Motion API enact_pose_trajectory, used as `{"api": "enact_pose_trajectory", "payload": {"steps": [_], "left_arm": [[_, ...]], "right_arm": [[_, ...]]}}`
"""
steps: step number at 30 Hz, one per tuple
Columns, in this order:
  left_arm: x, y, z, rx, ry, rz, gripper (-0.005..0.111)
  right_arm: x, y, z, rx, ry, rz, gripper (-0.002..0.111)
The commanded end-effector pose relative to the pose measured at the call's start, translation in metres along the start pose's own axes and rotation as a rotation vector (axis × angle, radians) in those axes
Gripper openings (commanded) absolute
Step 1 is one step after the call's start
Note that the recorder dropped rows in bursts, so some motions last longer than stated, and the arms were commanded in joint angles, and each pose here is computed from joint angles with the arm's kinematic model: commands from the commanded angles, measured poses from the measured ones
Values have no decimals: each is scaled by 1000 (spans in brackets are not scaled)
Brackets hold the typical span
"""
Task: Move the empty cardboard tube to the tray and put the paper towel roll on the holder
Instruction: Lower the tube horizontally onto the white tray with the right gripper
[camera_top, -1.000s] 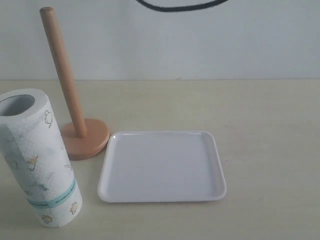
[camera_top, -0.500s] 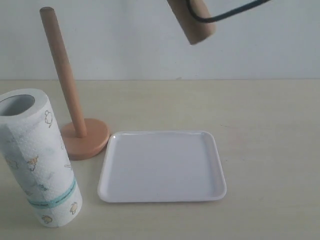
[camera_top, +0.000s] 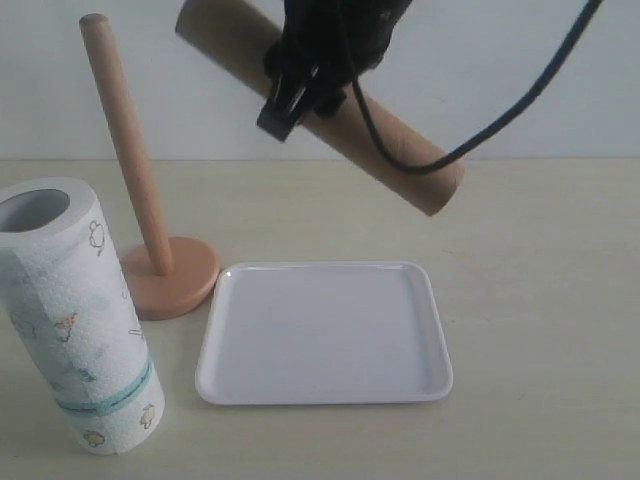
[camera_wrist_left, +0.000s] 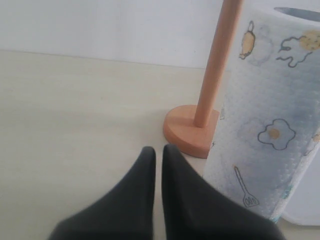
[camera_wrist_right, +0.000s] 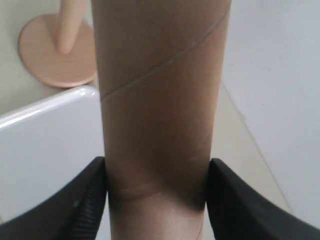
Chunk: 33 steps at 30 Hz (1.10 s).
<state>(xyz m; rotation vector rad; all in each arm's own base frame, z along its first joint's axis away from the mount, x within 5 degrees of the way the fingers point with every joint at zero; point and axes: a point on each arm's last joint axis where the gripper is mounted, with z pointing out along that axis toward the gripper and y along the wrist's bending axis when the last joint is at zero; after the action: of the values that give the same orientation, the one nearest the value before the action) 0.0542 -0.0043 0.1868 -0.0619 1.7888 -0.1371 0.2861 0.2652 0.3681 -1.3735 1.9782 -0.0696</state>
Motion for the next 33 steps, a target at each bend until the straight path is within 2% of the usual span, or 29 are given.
{"api": "enact_pose_trajectory", "payload": {"steps": [1,10,19,33], "left_arm": [[1,0,0,-3,1,4,4],[1,0,0,-3,1,4,4],[1,0,0,-3,1,4,4],[1,0,0,-3,1,4,4]], "right_arm": [[7,14,46,-80,118,-45,1],[31,39,110,-213,338,-165,1],[42,65,142,-407,374,-264,1],[49,83,171,-454,384,-289,1]]}}
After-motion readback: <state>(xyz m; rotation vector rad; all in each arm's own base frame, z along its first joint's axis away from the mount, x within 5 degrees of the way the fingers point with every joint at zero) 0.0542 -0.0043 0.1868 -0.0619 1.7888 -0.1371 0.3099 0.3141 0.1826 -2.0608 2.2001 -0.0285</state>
